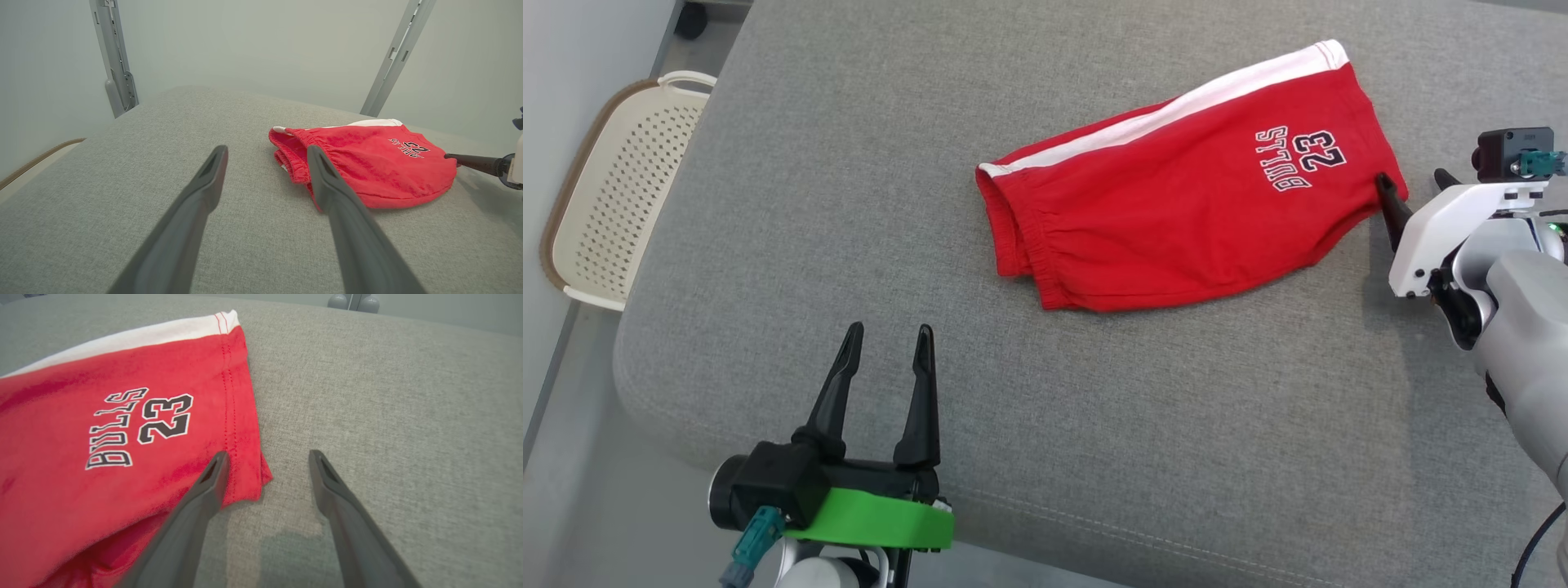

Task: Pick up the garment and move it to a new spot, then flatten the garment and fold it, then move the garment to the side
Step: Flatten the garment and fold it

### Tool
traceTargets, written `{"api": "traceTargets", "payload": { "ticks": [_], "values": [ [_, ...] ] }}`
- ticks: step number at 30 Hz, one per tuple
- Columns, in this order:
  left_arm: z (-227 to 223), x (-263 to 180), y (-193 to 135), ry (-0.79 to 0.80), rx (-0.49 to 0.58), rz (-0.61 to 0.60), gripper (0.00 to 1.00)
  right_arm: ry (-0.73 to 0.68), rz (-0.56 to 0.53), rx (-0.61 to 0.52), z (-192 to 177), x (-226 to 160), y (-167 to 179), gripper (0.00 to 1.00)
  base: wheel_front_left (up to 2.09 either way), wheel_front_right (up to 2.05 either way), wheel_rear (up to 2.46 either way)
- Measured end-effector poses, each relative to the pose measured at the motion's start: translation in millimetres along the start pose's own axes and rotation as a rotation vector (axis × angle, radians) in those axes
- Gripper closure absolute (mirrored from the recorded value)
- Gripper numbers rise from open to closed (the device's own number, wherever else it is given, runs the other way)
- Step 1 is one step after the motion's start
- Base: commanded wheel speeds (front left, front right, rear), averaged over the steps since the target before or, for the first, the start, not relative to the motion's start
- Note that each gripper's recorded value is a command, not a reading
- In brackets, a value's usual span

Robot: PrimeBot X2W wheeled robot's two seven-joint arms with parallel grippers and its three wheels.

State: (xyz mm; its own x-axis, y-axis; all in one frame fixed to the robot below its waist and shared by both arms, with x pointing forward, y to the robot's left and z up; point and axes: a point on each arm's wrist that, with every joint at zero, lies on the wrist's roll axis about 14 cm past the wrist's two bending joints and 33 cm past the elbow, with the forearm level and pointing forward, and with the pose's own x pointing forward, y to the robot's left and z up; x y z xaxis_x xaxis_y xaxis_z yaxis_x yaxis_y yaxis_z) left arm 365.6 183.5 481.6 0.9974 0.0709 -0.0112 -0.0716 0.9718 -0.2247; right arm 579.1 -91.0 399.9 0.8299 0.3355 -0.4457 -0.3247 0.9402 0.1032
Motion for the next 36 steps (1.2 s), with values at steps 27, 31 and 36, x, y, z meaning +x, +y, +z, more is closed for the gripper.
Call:
{"api": "traceTargets", "payload": {
  "ticks": [27,31,36],
  "values": [
    [5,-5,-7,-0.015,-0.027,-0.013,0.0,0.06,0.015,0.069,-28,-25,17,1.0,0.0,0.0,0.0],
    [4,-8,-11,-0.013,-0.031,-0.024,0.0,0.042,0.009,0.085,-31,-39,16,1.0,0.0,0.0,0.0],
    [7,-11,-16,-0.021,-0.031,-0.044,0.0,0.032,-0.004,0.09,-37,-57,11,1.0,0.0,0.0,0.0]
  ]
}}
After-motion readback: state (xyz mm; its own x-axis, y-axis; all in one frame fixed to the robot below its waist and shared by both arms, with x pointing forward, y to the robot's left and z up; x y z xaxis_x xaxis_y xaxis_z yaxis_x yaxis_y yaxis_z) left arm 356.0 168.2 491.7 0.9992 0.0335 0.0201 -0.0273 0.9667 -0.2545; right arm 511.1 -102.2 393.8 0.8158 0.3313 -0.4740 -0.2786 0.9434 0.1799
